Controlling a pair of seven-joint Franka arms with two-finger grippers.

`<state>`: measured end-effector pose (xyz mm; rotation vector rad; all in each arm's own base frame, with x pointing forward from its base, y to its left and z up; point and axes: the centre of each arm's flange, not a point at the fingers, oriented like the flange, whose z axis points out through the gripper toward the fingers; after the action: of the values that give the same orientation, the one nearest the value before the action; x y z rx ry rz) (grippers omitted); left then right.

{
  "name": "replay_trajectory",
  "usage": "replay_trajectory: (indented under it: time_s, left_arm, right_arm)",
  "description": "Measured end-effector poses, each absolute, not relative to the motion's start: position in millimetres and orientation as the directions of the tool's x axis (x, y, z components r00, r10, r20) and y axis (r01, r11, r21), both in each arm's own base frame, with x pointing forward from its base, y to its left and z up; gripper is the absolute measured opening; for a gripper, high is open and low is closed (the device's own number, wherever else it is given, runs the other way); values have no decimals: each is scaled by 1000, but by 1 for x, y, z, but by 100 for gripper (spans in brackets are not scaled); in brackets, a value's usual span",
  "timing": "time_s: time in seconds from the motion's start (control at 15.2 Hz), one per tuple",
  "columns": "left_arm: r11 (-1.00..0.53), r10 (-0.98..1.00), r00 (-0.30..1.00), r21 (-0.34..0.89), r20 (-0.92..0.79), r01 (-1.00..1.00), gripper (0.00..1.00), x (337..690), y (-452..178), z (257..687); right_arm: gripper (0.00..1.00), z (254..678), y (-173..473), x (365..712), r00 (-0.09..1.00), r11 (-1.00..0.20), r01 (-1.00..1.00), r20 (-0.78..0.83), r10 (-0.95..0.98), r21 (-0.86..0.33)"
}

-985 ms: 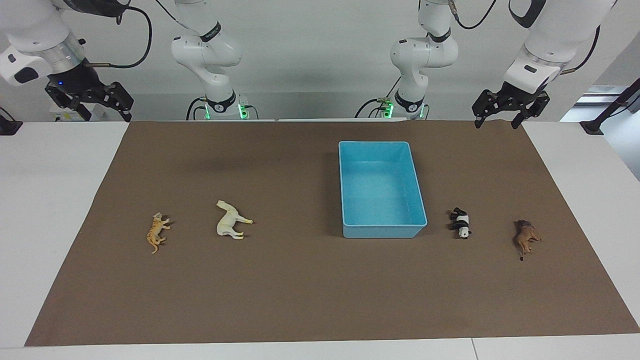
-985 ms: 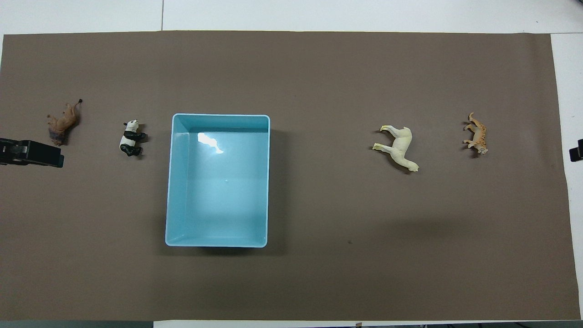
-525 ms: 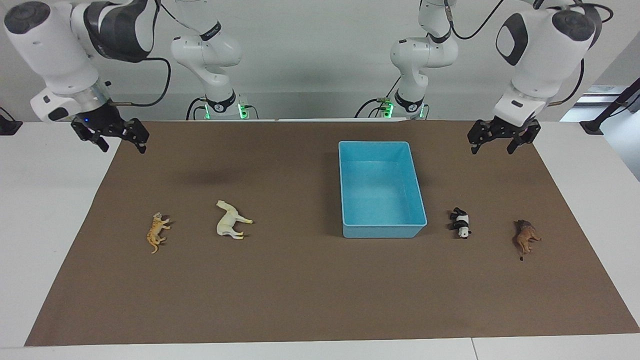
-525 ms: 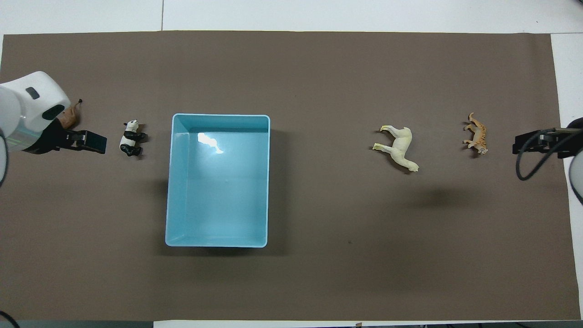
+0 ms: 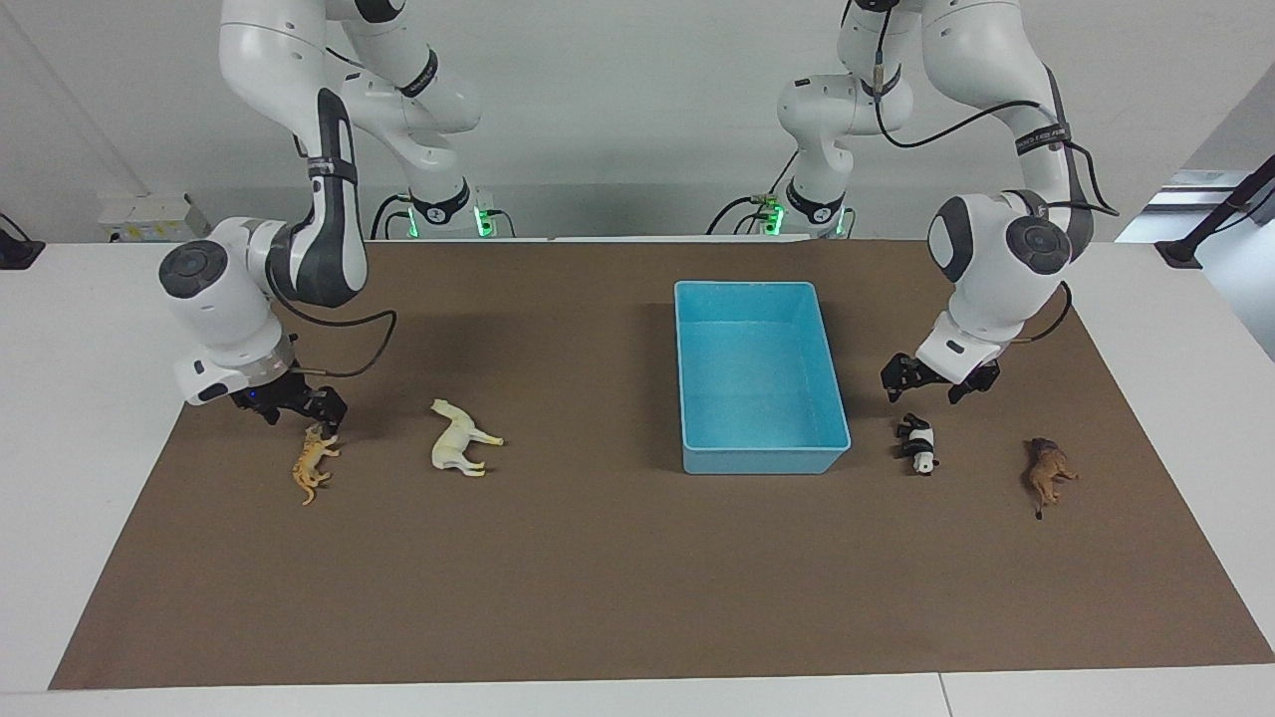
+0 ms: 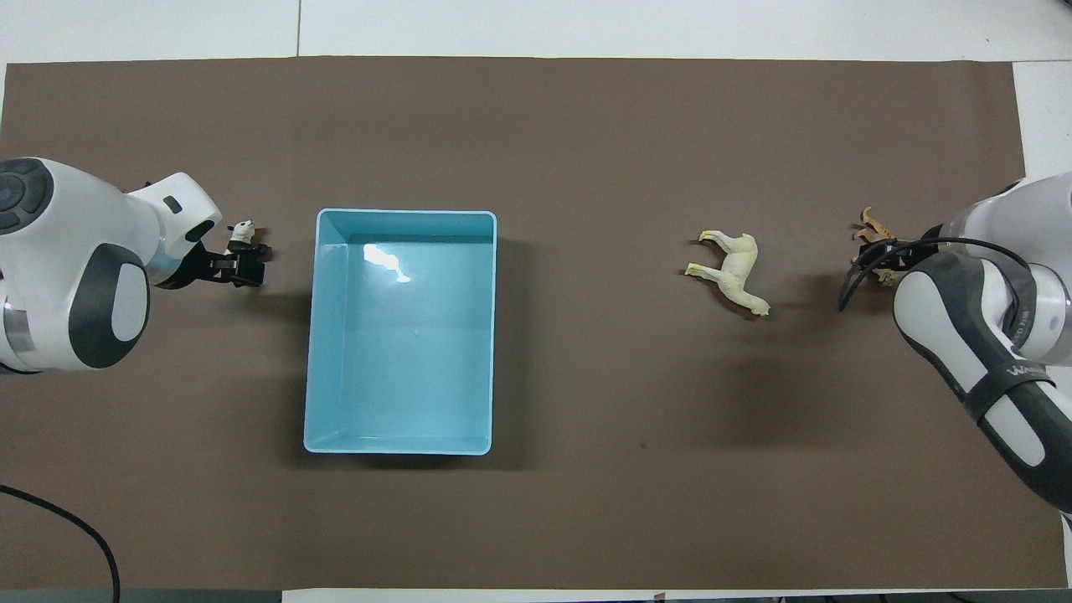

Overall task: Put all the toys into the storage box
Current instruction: 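Grasp the panda with the left gripper while the right gripper grasps the deer, then lower the panda into the blue box with the left gripper and release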

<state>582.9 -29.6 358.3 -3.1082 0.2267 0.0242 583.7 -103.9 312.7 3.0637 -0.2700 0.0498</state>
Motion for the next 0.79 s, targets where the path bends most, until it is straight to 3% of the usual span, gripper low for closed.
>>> replay_trajectory:
  time_s: [0.2, 0.59, 0.72, 0.79]
  left_arm:
    - [-990, -142, 990, -22, -4, -142, 100, 587, -29, 347]
    - [-991, -131, 990, -19, 56, -130, 100, 600, -27, 325]
    - [-992, -129, 989, -20, 72, -128, 100, 603, -26, 321]
    - [-992, -127, 989, -21, 77, -126, 100, 604, -25, 319]
  right_arm:
    - [100, 290, -116, 586, 981, -979, -192, 52, -189, 66]
    - [100, 288, -120, 587, 979, -978, -198, 56, -195, 67]
    - [97, 289, -120, 589, 978, -978, -199, 71, -194, 66]
    - [89, 289, -119, 590, 977, -977, -204, 80, -199, 62]
